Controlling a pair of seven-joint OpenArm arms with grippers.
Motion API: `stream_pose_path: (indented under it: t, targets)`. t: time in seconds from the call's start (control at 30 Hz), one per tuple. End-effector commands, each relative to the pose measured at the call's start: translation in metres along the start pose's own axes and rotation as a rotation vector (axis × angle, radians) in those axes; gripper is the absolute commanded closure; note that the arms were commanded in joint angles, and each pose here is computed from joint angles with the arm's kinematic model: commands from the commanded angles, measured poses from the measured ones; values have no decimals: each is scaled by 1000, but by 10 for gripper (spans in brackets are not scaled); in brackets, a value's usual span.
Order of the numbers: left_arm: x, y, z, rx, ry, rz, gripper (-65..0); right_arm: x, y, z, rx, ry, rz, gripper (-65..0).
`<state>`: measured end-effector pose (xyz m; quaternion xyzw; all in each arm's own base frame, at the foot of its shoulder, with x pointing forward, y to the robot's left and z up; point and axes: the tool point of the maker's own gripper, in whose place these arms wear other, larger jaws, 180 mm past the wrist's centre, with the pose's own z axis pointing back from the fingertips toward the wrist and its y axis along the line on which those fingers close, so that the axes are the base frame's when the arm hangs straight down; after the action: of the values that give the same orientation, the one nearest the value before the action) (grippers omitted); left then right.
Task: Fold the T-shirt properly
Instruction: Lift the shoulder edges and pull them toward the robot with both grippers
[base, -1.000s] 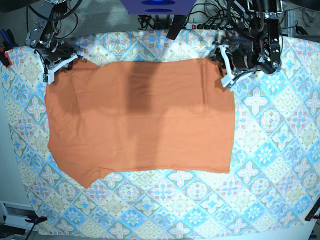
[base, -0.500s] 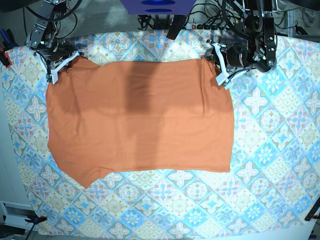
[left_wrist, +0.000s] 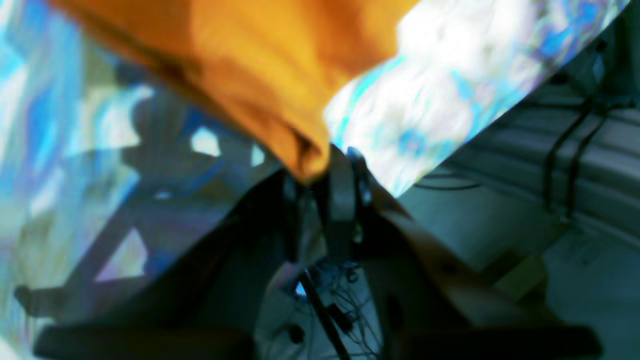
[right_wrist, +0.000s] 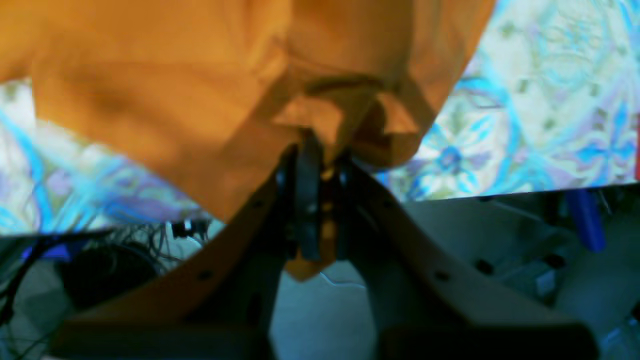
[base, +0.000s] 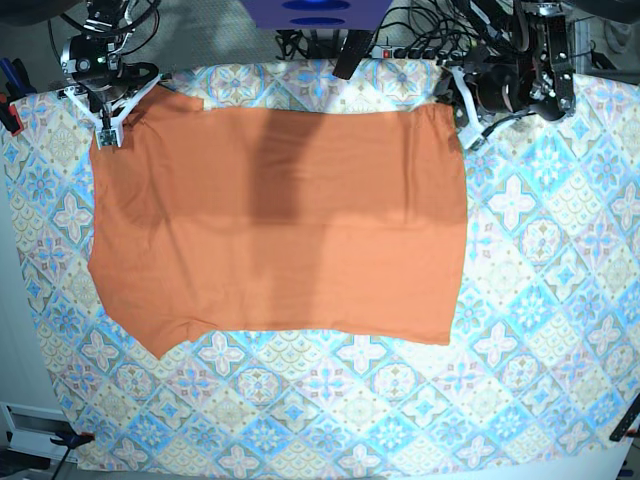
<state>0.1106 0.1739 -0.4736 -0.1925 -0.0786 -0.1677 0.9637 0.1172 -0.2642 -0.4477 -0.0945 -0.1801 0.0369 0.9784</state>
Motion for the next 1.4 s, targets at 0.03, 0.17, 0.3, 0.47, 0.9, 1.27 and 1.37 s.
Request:
stream_pose_path:
  t: [0.03, 0.17, 0.3, 0.47, 0.9, 1.27, 1.37]
  targets:
    - [-13, 22, 15, 69, 39, 3, -69, 4, -14, 7, -42, -19, 7, -26]
    - [-8, 26, 36, 98, -13, -9, -69, 5, -27, 12, -82, -26, -5, -26]
    - [8, 18, 58, 122, -78, -67, -69, 4, -34, 14, -97, -26, -16, -26]
    - [9, 17, 49, 116, -35, -49, -71, 4, -32, 13, -93, -25, -13, -26]
    - [3, 23, 48, 115, -28, -8, -327, 2, -31, 12, -90, -20, -13, -28]
    - [-2, -16, -8, -69, 47, 29, -327, 2, -32, 12, -91, -19, -12, -28]
    - [2, -31, -16, -102, 40, 18, -327, 1, -32, 13, -93, -16, -10, -28]
